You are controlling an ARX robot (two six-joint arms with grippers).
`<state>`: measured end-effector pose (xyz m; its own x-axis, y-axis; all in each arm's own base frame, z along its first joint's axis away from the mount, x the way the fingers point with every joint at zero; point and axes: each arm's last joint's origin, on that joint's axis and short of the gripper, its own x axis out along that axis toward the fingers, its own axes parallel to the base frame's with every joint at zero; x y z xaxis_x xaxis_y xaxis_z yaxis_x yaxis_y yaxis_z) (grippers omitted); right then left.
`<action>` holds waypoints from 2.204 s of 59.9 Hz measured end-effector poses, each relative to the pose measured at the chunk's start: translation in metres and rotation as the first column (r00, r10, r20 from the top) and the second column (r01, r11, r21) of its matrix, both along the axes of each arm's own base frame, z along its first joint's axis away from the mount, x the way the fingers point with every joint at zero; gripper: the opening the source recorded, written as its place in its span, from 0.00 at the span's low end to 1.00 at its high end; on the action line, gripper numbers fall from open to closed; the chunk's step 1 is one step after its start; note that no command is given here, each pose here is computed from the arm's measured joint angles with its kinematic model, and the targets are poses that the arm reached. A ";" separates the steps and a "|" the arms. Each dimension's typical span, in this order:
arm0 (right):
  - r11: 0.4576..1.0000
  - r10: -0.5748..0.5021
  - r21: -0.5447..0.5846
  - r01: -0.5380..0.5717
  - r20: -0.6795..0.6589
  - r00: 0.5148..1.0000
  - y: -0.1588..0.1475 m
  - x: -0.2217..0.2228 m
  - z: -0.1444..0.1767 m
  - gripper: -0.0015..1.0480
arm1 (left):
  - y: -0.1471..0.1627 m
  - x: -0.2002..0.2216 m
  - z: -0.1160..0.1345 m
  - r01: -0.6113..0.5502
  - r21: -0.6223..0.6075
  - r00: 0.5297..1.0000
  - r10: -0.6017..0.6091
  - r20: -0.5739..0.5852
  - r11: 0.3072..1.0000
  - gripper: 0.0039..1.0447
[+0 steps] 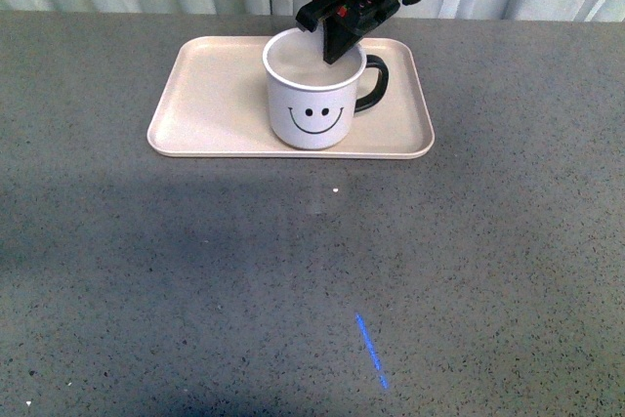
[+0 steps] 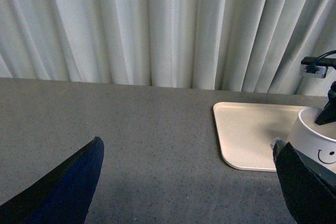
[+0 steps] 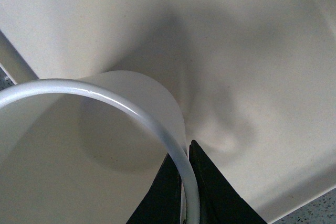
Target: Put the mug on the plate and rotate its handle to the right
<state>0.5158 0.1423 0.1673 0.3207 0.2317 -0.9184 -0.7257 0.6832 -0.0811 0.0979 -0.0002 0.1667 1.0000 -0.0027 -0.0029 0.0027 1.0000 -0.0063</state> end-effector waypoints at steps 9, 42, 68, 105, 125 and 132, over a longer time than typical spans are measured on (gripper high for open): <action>1.000 -0.001 0.000 0.001 -0.002 1.000 0.000 0.002 -0.003 0.02 | 0.000 0.000 0.000 0.000 0.000 1.000 0.000 0.000 1.000 0.91; 1.000 -0.003 -0.016 0.003 0.010 1.000 -0.001 0.005 0.016 0.53 | 0.000 0.000 0.000 0.000 0.000 1.000 0.000 0.000 1.000 0.91; 0.998 0.000 0.067 -0.022 0.322 0.947 -0.017 -0.015 0.100 0.91 | 0.000 0.000 0.000 0.000 0.000 1.000 0.000 0.000 1.000 0.91; 0.693 -0.715 0.684 0.227 0.616 0.331 -0.114 -0.249 0.038 0.02 | 0.000 0.000 0.000 0.000 0.000 1.000 0.000 0.000 1.000 0.91; 0.693 -0.716 0.683 0.232 0.614 0.331 -0.131 -0.310 0.016 0.02 | 0.000 0.000 0.000 0.000 0.000 1.000 0.000 0.000 1.000 0.91; 0.691 -0.718 0.683 0.236 0.613 0.329 -0.140 -0.324 0.013 0.02 | 0.000 0.000 0.000 0.000 0.000 1.000 0.000 0.000 1.000 0.91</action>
